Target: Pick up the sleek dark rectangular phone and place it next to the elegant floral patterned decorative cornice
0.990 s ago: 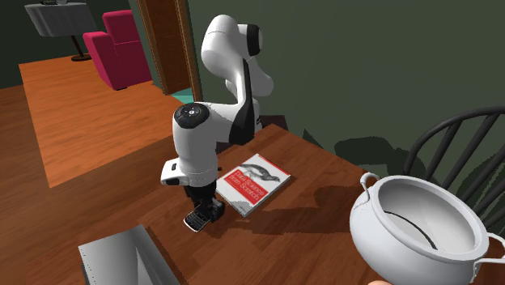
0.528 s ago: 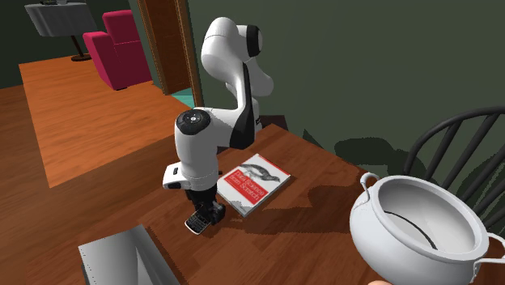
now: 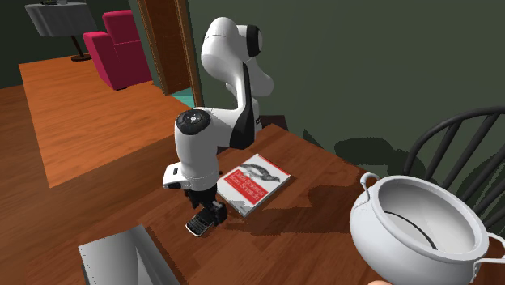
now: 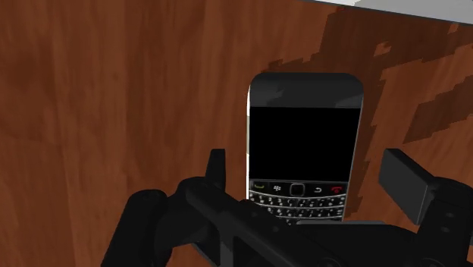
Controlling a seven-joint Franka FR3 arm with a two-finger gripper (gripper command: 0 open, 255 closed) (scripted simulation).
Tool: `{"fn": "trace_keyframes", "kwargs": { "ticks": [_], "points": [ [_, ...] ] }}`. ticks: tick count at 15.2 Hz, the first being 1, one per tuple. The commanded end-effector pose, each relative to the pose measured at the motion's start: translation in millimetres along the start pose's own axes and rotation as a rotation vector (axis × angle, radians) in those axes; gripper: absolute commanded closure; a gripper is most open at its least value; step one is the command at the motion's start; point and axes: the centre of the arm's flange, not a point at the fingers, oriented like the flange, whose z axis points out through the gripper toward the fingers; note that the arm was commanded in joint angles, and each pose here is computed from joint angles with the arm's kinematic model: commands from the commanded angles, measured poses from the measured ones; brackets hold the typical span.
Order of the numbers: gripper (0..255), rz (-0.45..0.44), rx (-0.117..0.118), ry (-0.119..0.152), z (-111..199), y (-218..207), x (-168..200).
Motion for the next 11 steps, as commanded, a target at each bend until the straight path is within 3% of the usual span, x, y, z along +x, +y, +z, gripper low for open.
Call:
{"fn": "trace_keyframes", "kwargs": {
  "ticks": [1, 5, 11],
  "points": [
    [0, 0.000, 0.000, 0.000, 0.0, 0.0, 0.0],
    [0, 0.000, 0.000, 0.000, -50.0, 0.0, 0.0],
    [0, 0.000, 0.000, 0.000, -50.0, 0.0, 0.0]
  ]
}}
